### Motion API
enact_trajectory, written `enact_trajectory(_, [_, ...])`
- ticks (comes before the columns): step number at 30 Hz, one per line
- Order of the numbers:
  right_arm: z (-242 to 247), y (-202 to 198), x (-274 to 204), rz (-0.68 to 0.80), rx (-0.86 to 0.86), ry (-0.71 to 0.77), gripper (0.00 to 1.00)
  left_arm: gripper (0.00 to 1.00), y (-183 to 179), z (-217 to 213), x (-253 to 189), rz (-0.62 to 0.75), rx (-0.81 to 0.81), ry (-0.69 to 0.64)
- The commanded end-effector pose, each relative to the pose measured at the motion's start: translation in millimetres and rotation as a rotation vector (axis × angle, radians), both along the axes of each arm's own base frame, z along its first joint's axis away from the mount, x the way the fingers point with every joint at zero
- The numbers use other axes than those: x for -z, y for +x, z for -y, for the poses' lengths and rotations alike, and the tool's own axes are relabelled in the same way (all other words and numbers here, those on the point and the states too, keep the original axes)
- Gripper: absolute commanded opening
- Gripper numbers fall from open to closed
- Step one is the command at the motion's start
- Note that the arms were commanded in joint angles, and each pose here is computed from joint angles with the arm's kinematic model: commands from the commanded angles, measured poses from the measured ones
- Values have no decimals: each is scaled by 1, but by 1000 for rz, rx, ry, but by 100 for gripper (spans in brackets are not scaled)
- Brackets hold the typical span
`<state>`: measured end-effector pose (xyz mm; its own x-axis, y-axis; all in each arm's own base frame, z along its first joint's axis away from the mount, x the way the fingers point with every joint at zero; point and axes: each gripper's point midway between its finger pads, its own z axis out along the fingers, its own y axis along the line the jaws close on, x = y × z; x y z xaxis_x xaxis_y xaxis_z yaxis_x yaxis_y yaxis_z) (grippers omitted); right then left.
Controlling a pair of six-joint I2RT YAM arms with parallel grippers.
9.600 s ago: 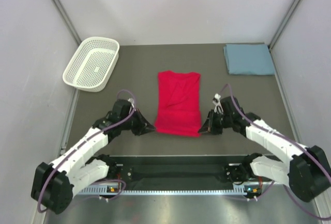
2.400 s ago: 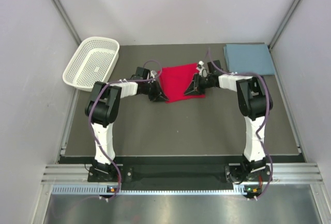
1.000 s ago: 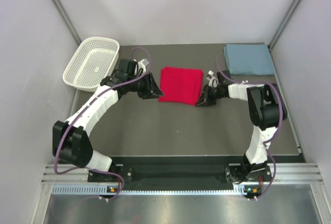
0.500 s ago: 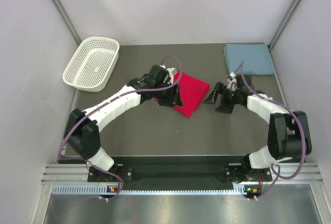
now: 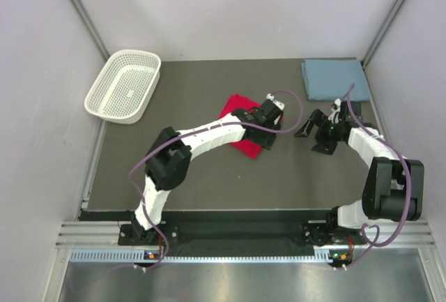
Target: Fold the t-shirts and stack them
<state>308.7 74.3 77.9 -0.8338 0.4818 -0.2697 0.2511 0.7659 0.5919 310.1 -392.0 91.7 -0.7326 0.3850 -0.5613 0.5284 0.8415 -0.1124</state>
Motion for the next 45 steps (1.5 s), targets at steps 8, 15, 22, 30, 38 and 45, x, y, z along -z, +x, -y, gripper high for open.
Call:
enact_trajectory(8, [11, 23, 0, 3, 37, 75, 93, 55, 47, 6, 14, 218, -7, 211])
enact_trajectory(15, [9, 24, -1, 10, 11, 114, 91, 47, 28, -1, 0, 200, 8, 173])
enact_trajectory(22, [4, 11, 8, 4, -33, 121, 92, 62, -17, -31, -56, -26, -154, -90])
enact_trajectory(30, [-2, 3, 11, 22, -49, 143, 92, 62, -45, -65, -36, -504, -667, -661])
enact_trajectory(38, [-6, -1, 7, 48, -56, 135, 92, 63, -14, -66, -52, -493, -977, -987])
enact_trajectory(45, [-8, -3, 6, 56, -41, 139, 92, 65, -9, -57, -13, -579, -1224, -1039])
